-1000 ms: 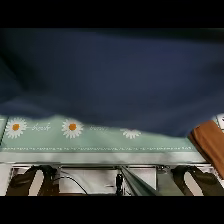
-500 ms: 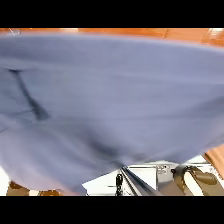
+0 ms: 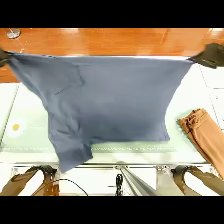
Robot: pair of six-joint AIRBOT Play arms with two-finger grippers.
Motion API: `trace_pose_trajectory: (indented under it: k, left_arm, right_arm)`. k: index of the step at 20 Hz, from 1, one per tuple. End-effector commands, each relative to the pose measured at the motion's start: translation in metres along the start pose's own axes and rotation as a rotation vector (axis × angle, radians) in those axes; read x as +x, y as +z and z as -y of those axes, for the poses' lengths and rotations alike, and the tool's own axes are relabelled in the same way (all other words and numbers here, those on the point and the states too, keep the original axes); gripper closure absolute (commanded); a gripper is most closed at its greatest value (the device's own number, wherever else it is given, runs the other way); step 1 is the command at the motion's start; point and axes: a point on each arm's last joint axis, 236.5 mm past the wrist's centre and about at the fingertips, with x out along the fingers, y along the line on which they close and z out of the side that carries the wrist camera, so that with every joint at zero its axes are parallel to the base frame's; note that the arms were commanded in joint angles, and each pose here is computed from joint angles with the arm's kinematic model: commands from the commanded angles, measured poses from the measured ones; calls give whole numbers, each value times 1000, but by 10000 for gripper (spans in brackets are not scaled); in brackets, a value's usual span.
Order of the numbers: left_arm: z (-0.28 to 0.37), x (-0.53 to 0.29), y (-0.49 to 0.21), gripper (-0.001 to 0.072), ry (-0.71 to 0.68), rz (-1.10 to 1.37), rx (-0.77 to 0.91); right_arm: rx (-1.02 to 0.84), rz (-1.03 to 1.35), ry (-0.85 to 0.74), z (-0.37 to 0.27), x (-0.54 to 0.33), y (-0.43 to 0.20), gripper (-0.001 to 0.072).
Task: Fold the shirts.
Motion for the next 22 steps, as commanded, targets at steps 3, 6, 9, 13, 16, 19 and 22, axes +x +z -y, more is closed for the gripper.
trace_pose_trajectory:
  k: [3, 6, 9, 13, 16, 19, 22]
  left_arm:
    - [1, 137, -40, 684, -43, -169, -60]
    - [-3, 184, -69, 684, -30, -244, -128]
    - [-15, 210, -99, 684, -5, -316, -175]
    - [-19, 222, -125, 684, -1, -393, -198]
    - [-21, 212, -127, 683, -12, -442, -174]
    - [-29, 190, -128, 684, -33, -540, -146]
    - [-34, 163, -157, 684, -75, -712, -80]
  right_arm:
    - [143, 0, 97, 47, 142, 39, 680]
    - [204, -41, 93, 73, 195, 45, 680]
    - [272, -78, 93, 89, 230, 42, 680]
    - [291, -141, 89, 100, 251, 21, 680]
    - [271, -216, 103, 98, 247, 5, 679]
    - [203, -364, 146, 90, 233, -28, 679]
    - [128, -557, 39, 114, 217, -73, 679]
